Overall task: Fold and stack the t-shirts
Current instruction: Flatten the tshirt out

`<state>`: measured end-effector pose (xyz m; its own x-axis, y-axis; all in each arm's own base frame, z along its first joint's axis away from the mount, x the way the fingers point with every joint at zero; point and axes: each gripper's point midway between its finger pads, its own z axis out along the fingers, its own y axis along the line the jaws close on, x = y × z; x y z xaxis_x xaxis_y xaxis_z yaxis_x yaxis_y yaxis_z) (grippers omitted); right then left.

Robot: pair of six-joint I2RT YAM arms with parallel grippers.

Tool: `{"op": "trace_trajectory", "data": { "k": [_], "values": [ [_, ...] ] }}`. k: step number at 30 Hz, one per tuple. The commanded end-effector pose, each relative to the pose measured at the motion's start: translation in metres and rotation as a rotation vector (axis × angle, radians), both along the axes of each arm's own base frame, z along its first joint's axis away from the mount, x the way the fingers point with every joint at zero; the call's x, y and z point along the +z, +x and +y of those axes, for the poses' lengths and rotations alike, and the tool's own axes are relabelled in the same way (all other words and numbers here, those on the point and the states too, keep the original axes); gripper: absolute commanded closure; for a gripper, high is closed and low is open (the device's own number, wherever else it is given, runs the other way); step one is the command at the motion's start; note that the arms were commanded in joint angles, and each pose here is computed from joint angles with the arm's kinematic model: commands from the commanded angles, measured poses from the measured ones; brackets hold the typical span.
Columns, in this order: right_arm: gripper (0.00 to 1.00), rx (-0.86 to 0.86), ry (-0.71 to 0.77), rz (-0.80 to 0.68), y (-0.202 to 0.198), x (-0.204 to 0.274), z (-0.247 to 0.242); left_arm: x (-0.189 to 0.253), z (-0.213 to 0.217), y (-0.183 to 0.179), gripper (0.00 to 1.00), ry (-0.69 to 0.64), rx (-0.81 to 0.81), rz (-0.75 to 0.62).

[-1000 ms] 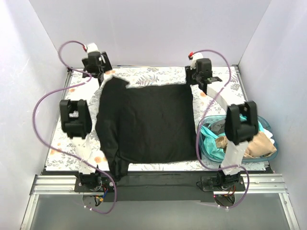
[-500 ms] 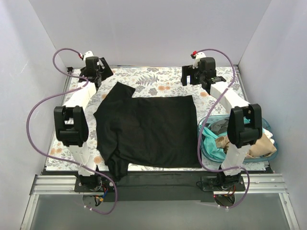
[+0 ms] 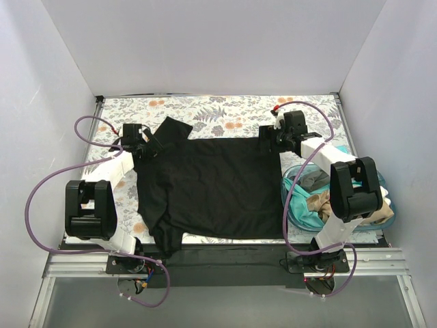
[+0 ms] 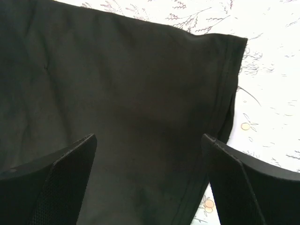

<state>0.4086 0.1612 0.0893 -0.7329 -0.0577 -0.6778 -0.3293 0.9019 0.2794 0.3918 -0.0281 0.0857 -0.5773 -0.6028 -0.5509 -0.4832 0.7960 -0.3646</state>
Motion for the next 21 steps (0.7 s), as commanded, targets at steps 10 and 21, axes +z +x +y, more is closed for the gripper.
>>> {"op": "trace_trajectory", "data": {
  "k": [10, 21],
  "values": [
    [0.02, 0.011, -0.013, 0.081, 0.034, -0.042, 0.012, -0.043, 0.020, -0.001, 0.11, 0.061, 0.112, 0.140],
    [0.02, -0.031, -0.105, 0.122, 0.076, -0.074, 0.000, -0.063, 0.041, 0.042, 0.09, 0.161, 0.093, 0.173]
  ]
}}
